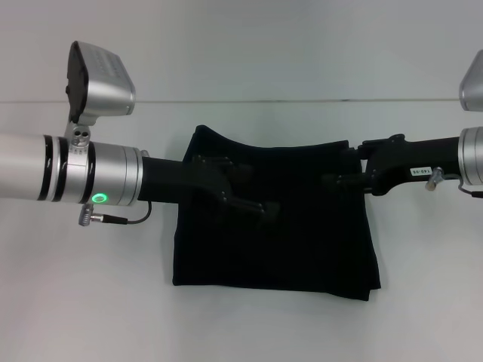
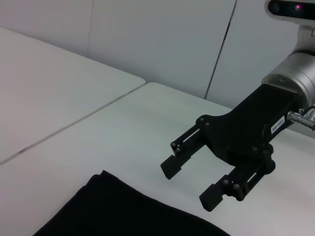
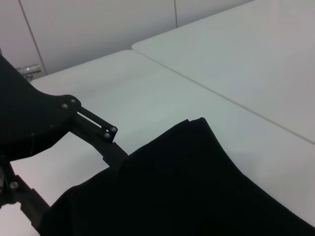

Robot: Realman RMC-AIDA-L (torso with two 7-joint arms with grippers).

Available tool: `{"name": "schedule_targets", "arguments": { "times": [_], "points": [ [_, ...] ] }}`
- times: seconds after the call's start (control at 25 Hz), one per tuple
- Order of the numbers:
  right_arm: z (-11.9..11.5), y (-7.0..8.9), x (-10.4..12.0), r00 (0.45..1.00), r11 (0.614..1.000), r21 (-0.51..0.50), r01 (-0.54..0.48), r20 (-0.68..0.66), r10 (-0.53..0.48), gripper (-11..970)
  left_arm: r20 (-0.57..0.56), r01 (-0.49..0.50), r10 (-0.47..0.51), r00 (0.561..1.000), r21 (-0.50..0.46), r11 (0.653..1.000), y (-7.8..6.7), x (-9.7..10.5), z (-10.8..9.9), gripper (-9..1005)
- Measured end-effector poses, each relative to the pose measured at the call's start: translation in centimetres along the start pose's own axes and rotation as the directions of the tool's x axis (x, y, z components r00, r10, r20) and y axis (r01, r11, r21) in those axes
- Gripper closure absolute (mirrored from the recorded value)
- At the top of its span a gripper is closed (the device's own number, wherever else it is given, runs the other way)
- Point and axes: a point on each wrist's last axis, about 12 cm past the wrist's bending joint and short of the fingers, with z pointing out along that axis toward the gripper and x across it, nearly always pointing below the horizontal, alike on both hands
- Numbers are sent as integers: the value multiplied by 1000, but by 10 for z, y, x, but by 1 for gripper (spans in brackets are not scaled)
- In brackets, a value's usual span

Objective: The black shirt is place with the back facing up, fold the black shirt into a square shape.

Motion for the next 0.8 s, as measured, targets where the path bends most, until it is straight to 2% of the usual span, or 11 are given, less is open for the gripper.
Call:
{"name": "schedule_targets", "arguments": {
  "times": [0.8],
  "points": [
    [1, 1, -5, 997, 997, -16, -80, 7, 80, 246, -1, 29, -29, 1000, -60, 998, 7, 5, -4, 47]
  ]
}}
